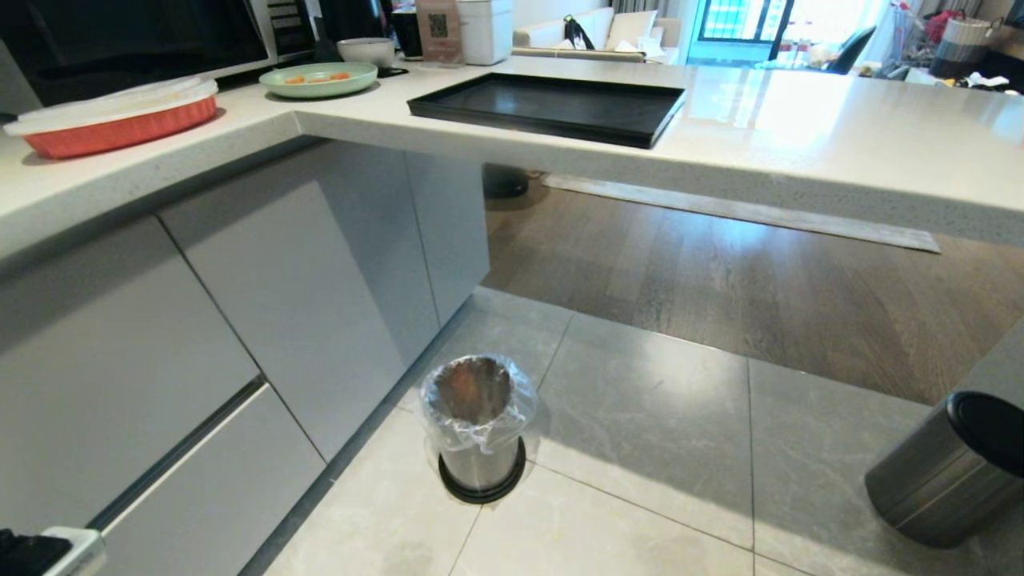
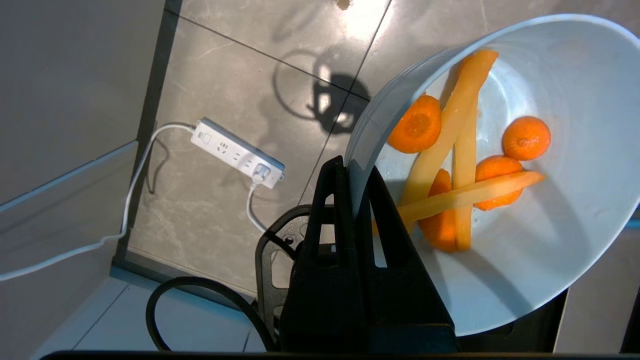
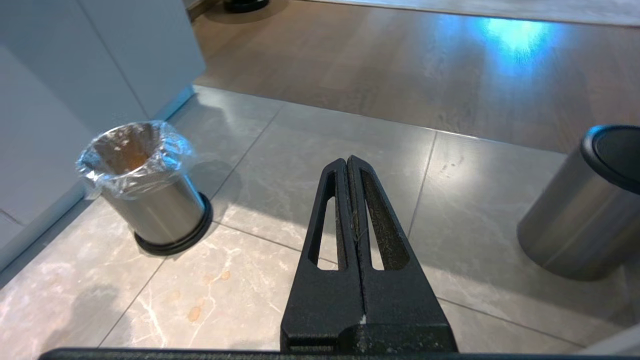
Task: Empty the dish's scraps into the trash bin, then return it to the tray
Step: Move the bowl over the trash can
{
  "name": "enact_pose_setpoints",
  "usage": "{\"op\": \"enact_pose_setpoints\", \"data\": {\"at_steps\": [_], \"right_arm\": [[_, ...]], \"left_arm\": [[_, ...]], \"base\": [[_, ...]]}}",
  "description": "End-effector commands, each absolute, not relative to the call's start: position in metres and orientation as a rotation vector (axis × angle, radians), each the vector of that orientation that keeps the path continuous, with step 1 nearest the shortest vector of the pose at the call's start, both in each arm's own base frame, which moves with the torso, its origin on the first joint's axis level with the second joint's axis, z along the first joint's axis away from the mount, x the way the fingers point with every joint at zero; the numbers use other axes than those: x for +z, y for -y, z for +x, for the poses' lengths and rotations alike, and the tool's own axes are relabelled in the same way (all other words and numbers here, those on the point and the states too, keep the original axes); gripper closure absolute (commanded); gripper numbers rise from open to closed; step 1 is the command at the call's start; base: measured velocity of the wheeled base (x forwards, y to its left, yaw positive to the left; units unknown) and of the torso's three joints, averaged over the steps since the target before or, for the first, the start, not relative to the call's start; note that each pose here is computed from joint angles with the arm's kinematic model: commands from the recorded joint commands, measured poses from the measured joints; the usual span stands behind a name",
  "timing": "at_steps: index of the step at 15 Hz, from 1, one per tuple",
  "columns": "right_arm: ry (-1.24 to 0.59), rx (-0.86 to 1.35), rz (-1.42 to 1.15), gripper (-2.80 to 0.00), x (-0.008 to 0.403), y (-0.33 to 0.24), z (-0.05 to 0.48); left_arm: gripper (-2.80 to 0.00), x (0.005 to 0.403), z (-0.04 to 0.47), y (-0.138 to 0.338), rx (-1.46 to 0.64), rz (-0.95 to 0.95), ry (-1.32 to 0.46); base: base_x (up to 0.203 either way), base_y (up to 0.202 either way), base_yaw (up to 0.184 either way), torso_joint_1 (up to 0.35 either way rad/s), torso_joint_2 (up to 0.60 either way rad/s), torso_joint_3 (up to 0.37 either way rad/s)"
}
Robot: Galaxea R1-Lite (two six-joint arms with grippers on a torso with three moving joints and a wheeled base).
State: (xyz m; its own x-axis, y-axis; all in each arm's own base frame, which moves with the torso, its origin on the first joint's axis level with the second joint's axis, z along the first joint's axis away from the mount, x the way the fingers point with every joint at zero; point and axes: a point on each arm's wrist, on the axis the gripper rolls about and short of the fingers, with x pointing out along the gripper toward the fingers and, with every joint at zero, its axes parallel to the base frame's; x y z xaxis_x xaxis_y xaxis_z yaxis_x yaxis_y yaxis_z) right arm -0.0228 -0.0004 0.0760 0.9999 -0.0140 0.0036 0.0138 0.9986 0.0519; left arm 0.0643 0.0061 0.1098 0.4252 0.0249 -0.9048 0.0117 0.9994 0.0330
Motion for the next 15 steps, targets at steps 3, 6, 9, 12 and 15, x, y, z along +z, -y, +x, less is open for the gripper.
{"op": "enact_pose_setpoints", "data": {"at_steps": [3,6,9,12,15], "right_arm": [[0.004,-0.014,0.052,0.00,0.0758,0.0004,-0.0228],[0.006,-0.015,0.052,0.00,0.0763,0.0004,-0.0229],[0.005,-0.014,0.052,0.00,0.0763,0.0004,-0.0229],[0.005,-0.015,0.052,0.00,0.0760,0.0004,-0.0228],[0.005,-0.014,0.052,0.00,0.0760,0.0004,-0.0228]], "left_arm": [[0.00,0.1104,0.0646,-0.0064,0.013,0.035,-1.125],[0.00,0.1116,0.0653,-0.0066,0.020,0.034,-1.113],[0.00,0.1099,0.0650,-0.0062,0.005,0.033,-1.123],[0.00,0.1088,0.0642,-0.0062,0.009,0.028,-1.129],[0.00,0.1091,0.0647,-0.0060,0.004,0.034,-1.127]], "base": [[0.000,0.000,0.000,0.000,0.00,0.000],[0.000,0.000,0.000,0.000,0.00,0.000],[0.000,0.000,0.000,0.000,0.00,0.000],[0.000,0.000,0.000,0.000,0.00,0.000],[0.000,0.000,0.000,0.000,0.00,0.000]]}}
